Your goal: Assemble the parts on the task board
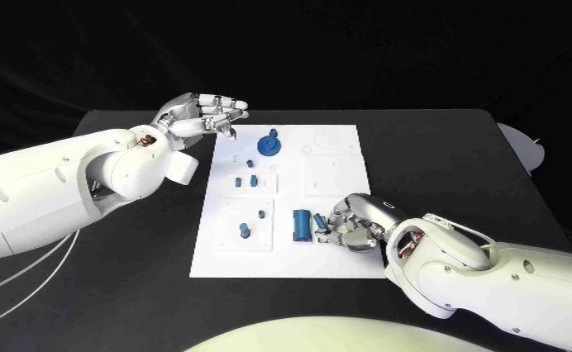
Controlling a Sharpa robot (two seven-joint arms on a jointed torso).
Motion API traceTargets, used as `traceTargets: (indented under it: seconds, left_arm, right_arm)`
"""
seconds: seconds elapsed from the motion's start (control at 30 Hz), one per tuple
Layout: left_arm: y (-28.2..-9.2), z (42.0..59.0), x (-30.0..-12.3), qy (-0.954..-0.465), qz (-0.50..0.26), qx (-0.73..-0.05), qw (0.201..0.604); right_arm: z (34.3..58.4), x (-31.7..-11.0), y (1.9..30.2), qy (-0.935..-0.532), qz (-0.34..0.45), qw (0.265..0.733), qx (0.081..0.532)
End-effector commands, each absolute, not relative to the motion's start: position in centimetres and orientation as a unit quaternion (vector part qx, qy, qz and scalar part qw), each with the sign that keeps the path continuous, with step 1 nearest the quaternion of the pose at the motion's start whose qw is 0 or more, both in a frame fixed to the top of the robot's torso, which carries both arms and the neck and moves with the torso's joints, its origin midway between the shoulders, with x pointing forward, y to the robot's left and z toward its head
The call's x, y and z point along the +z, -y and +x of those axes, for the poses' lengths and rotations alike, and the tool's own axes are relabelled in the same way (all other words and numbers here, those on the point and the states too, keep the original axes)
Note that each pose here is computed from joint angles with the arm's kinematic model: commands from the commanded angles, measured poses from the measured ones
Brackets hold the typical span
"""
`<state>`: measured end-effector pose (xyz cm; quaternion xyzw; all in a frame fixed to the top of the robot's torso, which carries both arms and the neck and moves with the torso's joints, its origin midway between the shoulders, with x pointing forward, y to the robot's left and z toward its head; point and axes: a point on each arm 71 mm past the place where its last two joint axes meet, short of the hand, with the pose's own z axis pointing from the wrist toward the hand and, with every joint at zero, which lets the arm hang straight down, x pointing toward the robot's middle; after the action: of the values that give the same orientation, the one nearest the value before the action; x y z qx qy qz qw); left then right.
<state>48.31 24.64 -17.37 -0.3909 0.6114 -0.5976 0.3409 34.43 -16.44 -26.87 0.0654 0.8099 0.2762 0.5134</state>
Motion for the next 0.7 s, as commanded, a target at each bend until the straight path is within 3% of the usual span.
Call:
traceTargets:
  seconds: [0.03,0.7]
  left_arm:
    - [-24.43,48.25,-17.28,-0.611,-0.388,-0.604,0.333]
    - [-24.4,48.23,-17.3,-0.612,-0.388,-0.604,0.332]
  right_arm:
    - [34.26,-26.76,16.18,-0.807,0.063,0.513,0.287]
    - [34.0,-27.06,16.36,-0.824,0.056,0.493,0.275]
